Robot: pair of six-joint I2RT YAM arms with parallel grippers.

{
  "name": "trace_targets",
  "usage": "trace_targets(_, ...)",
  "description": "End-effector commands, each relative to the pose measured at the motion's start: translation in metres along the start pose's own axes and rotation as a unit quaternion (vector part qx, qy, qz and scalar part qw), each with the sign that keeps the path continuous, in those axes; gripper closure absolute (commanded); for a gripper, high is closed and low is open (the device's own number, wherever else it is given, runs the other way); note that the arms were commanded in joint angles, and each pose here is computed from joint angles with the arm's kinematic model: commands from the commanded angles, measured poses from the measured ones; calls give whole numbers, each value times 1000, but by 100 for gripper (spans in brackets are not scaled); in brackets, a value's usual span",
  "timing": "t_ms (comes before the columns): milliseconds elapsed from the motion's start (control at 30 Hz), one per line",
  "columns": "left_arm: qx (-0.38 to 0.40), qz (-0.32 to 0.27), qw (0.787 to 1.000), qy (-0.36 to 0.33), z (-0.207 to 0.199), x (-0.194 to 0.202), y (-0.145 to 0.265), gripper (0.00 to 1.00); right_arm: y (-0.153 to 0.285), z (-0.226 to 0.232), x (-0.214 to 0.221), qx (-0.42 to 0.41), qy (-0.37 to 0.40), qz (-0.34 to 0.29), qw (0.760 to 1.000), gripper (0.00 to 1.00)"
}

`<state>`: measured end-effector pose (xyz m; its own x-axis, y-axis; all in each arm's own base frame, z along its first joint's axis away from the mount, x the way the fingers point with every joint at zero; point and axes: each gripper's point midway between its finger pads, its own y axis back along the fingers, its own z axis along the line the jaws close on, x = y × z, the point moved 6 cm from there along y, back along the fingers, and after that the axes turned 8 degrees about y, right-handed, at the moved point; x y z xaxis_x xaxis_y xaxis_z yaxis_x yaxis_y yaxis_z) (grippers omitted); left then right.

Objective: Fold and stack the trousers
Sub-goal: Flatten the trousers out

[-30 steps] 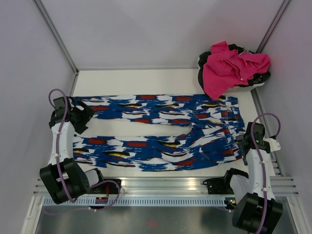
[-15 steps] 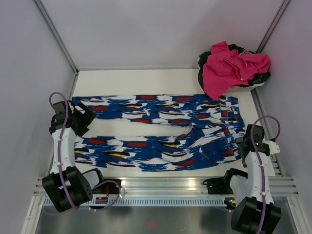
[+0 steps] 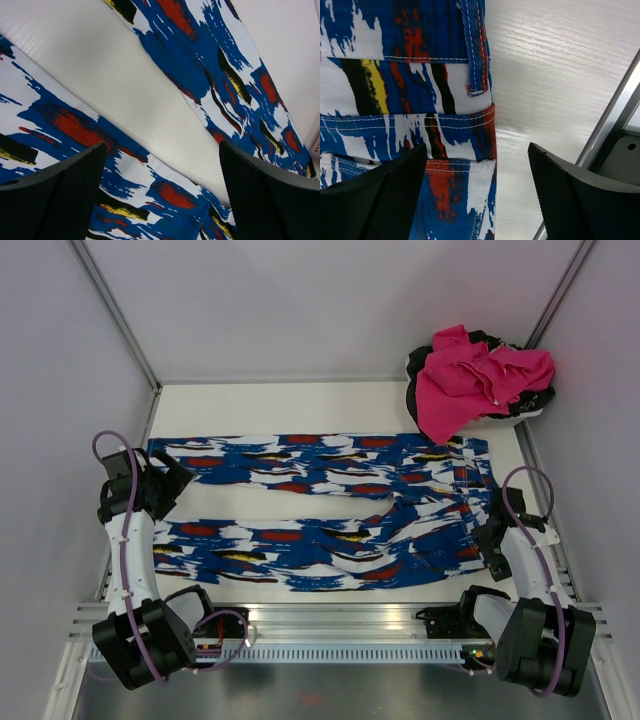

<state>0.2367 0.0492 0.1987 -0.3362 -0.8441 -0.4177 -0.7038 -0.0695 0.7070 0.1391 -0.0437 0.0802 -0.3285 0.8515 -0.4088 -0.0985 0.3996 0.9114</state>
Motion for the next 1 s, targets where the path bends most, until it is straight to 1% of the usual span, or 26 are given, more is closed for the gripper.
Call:
trace_targets(0,-3,-13,1000,-17,3,-3,3,2,-2,7,-9,-6,-16,-30,999,13)
trace_targets(167,-5,-21,1000,-18,2,-5,5,2,-16,3,-5,19,-28,-21,999,14)
trace_targets(233,-4,-24,1000,-17,2,-5,6,2,-18,1,-7,27,-31,-25,999,19)
trace_targets(333,-10,-30,999,-15,4,-5,9,2,-23,1,-9,31,-32,-28,999,35)
trace_targets(400,-23,-30,999,-7,7,-2,13,2,-23,2,-9,34,-37,-26,998,62)
trace_targets(433,-26,-29,999,-1,8,-1,15,2,-23,2,-10,36,-38,-29,998,71)
trace_targets(467,-29,-14,999,7,11,6,17,2,-23,2,-11,38,-39,-29,998,89)
trace_targets(500,-28,-8,999,16,11,10,19,2,-22,3,-13,37,-36,-31,998,98)
trace_targets(533,-20,0,999,35,12,19,24,2,-20,4,-16,35,-37,-37,998,100)
trace_targets(633,-26,12,996,85,26,43,31,2,-17,7,-21,24,-29,-50,998,100)
trace_targets(667,-37,15,994,98,33,50,32,2,-17,8,-21,21,-30,-49,998,100)
trace_targets(700,-52,20,990,128,41,59,29,3,-18,10,-21,13,-30,-48,998,100)
trace_targets(733,-59,7,988,140,46,62,31,3,-19,12,-19,8,-31,-42,999,100)
trace_targets(767,-68,5,984,163,49,65,31,3,-21,15,-13,-5,-31,-24,999,100)
trace_targets(800,-81,10,981,176,55,71,28,3,-22,19,-13,-18,-35,-21,999,100)
trace_targets(833,-92,-1,978,185,59,71,28,4,-23,20,-10,-21,-35,-13,999,100)
trace_targets(867,-105,-11,972,211,61,70,27,4,-24,21,-7,-27,-33,-3,999,100)
trace_targets(900,-137,-12,964,227,68,74,30,4,-25,22,-6,-28,-33,-1,999,100)
trace_targets(933,-177,-46,954,236,78,69,32,4,-27,22,-5,-23,-29,3,999,100)
trace_targets(967,-205,-65,940,266,83,67,32,4,-27,22,-6,-22,-29,1,999,100)
